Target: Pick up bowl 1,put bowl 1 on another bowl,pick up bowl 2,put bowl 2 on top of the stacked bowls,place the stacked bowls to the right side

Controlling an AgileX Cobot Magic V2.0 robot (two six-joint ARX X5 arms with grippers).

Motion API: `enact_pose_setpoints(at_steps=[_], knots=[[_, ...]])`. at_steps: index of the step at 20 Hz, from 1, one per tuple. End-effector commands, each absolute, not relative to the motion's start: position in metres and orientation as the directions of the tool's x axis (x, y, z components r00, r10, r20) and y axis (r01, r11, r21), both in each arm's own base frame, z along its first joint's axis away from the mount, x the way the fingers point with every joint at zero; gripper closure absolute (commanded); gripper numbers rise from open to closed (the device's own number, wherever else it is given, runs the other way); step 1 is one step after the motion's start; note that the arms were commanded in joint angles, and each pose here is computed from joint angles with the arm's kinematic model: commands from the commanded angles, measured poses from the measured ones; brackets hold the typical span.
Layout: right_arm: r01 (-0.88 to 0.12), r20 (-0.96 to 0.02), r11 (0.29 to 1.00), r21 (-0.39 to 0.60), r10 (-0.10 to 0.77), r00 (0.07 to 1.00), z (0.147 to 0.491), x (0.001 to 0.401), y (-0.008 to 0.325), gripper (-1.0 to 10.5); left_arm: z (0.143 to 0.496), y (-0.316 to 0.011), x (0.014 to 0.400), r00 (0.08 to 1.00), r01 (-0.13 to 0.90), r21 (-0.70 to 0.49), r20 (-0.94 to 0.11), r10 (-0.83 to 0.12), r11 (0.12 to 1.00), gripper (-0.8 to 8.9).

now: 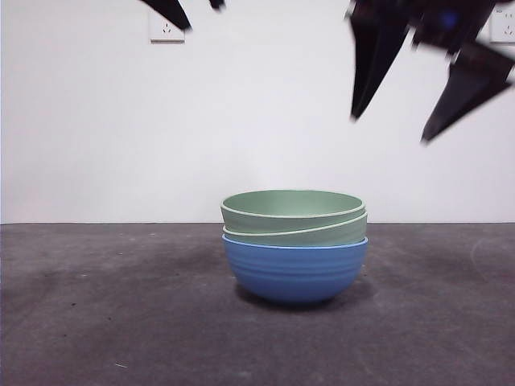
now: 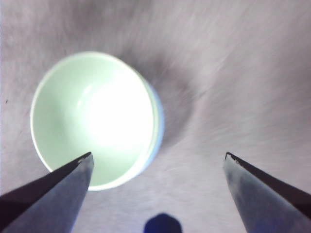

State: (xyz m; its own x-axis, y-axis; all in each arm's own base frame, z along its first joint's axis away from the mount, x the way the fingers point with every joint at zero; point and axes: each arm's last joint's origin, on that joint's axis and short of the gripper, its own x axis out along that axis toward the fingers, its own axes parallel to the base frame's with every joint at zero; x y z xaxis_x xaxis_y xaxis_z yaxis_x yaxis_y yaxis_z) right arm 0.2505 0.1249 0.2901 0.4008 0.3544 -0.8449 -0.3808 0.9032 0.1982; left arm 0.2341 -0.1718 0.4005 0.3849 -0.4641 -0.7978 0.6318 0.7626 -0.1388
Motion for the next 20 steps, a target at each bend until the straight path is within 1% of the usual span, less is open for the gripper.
enact_pose_setpoints(at_steps=[1, 2, 5, 10, 13, 16, 18, 19, 20], knots=[[-0.339, -0.867, 0.908, 0.247, 0.364, 0.342, 0.267, 0.269, 0.130, 5.0, 0.410, -0.161, 0.218, 0.382, 0.652, -0.123, -0.799, -0.464, 0.749, 5.58], [-0.331, -0.873, 0.910, 0.250, 0.360, 0.329, 0.259, 0.274, 0.133, 5.0, 0.414, -0.157, 0.212, 0.384, 0.652, -0.123, -0.798, -0.465, 0.748, 5.58], [-0.318, -0.877, 0.890, 0.327, 0.411, 0.248, 0.235, 0.288, 0.141, 5.0, 0.426, -0.144, 0.194, 0.399, 0.657, -0.118, -0.784, -0.476, 0.745, 5.62], [-0.274, -0.913, 0.903, 0.330, 0.380, 0.150, 0.198, 0.301, 0.148, 5.2, 0.436, -0.132, 0.177, 0.415, 0.660, -0.116, -0.767, -0.489, 0.742, 5.62], [-0.275, -0.921, 0.904, 0.328, 0.371, 0.120, 0.187, 0.304, 0.150, 6.7, 0.436, -0.131, 0.175, 0.410, 0.659, -0.116, -0.773, -0.484, 0.743, 5.62], [-0.287, -0.920, 0.901, 0.326, 0.372, 0.120, 0.186, 0.304, 0.150, 8.6, 0.437, -0.131, 0.175, 0.411, 0.659, -0.116, -0.771, -0.486, 0.743, 5.62], [-0.291, -0.921, 0.900, 0.325, 0.371, 0.119, 0.186, 0.304, 0.150, 9.2, 0.437, -0.131, 0.175, 0.411, 0.659, -0.116, -0.771, -0.486, 0.743, 5.62], [-0.290, -0.921, 0.900, 0.324, 0.370, 0.120, 0.186, 0.304, 0.150, 9.3, 0.437, -0.131, 0.175, 0.411, 0.659, -0.116, -0.771, -0.486, 0.743, 5.62], [-0.291, -0.921, 0.900, 0.325, 0.371, 0.120, 0.186, 0.304, 0.150, 9.6, 0.436, -0.131, 0.175, 0.411, 0.659, -0.116, -0.772, -0.485, 0.743, 5.62]])
